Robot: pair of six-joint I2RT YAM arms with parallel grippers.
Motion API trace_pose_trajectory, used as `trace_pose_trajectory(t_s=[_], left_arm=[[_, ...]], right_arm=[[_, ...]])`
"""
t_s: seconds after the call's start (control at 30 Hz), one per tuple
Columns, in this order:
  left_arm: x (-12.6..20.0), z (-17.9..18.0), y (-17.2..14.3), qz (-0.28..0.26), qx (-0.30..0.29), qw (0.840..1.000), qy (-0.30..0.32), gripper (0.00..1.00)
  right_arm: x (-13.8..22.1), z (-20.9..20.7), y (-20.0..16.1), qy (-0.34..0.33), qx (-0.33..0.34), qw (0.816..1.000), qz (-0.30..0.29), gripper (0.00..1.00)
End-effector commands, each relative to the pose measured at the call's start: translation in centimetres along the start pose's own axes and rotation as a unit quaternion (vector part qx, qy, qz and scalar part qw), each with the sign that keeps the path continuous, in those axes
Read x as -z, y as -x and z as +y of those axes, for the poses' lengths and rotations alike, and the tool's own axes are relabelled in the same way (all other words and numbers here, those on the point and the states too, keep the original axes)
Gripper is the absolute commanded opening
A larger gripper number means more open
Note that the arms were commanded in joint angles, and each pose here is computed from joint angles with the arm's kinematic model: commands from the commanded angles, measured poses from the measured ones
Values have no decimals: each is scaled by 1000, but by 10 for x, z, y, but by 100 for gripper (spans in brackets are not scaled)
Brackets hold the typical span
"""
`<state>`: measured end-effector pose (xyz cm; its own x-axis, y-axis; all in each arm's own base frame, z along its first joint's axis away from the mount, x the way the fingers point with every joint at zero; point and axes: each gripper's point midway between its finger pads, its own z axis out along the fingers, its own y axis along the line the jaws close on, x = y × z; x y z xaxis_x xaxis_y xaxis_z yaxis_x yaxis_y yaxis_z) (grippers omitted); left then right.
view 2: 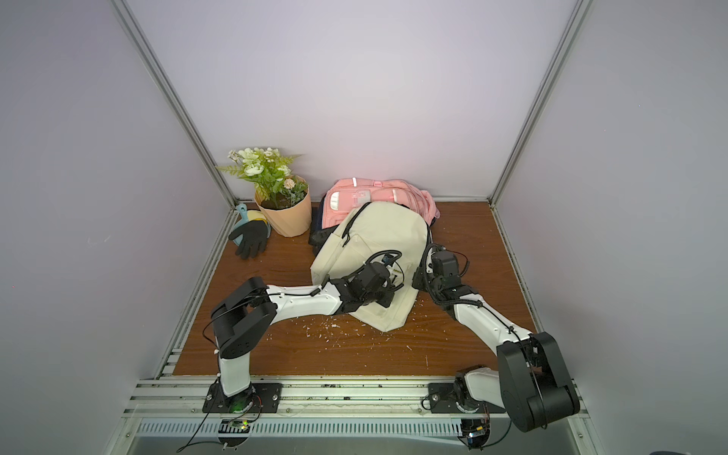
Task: Zip up the backpack
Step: Zip the zipper on the backpack.
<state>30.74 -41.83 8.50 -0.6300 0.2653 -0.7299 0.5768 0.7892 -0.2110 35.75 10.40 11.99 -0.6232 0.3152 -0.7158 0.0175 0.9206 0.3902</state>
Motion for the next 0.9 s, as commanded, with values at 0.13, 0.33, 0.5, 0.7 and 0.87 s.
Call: trace_pose_trajectory(t_s=[0.13,0.33,0.5,0.7,0.87], left_arm=[[15,11,19,-21,4,1000,20,15],[18,19,22,-27,9,999,29,12],[17,29,23,-26,14,999,40,5],[26,61,23,-26,34,997,70,0],[41,98,22,-31,58,993,96,0]], right_arm=[[8,6,16,0,12,1000,-23,10],[9,4,16,-5,14,1000,-23,10],[9,4,14,-8,15,1000,-22,9],[13,1,20,-22,16,999,-31,8],[11,-1,20,-29,16,999,-27,6]])
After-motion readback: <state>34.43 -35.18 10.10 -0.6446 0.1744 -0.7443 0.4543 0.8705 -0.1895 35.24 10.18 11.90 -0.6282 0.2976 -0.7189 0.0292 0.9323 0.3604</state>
